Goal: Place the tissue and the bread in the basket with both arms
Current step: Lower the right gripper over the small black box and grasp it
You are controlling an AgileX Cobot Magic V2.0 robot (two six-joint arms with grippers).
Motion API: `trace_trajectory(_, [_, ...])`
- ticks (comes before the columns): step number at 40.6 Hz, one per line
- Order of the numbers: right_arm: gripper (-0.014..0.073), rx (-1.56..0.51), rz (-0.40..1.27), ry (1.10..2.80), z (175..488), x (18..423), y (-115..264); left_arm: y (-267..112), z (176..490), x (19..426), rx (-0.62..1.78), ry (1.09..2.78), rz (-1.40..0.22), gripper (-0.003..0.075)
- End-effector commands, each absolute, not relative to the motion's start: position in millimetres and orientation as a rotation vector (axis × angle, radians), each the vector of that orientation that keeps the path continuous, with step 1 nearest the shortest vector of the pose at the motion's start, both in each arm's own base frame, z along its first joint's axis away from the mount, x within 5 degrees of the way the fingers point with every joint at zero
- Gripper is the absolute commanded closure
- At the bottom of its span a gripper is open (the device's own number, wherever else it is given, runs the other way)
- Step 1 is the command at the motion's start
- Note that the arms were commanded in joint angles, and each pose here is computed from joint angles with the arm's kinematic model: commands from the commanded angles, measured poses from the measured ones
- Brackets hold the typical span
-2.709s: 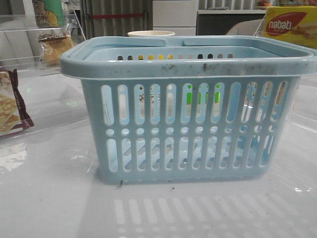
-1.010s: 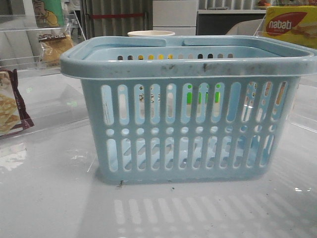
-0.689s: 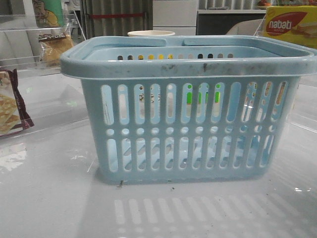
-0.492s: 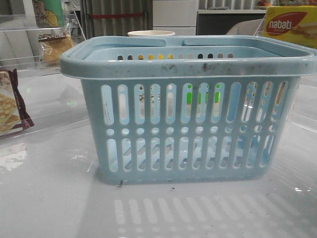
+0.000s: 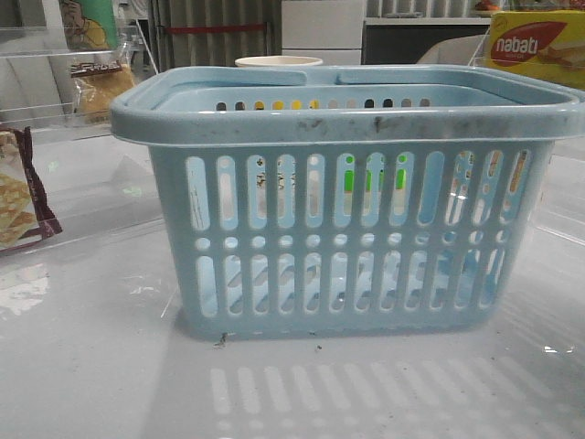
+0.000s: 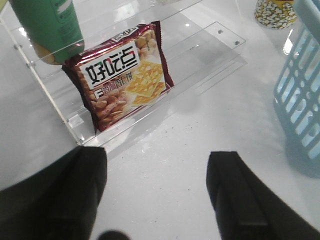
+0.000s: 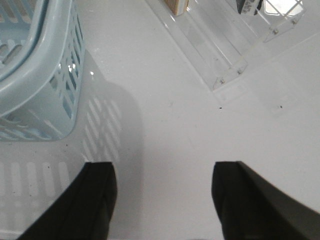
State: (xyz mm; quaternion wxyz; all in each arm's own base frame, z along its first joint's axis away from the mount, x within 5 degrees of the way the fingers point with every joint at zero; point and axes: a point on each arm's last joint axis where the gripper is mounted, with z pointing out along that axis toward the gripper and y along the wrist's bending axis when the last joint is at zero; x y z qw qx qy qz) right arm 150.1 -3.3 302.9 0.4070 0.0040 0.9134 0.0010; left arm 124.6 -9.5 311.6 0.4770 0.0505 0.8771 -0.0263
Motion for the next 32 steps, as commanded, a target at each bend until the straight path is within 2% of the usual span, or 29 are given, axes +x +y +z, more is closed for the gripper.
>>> trace_trajectory(1, [0.0065,0.033,-0.030,2.188,322,170,-9,-16,328,129,0.142,2.033,-0.109,0.0248])
trace_trajectory(11, [0.0065,0.183,-0.105,2.198,341,221,-43,-34,328,126,0.325,2.014,-0.158,0.0248])
trace_trajectory(19, [0.0065,0.240,-0.129,2.219,350,274,-68,-37,328,125,0.353,2.010,-0.175,0.0248])
trace_trajectory(32, [0.0065,0.245,-0.125,2.269,328,348,-87,-37,328,125,0.353,2.010,-0.175,0.0248])
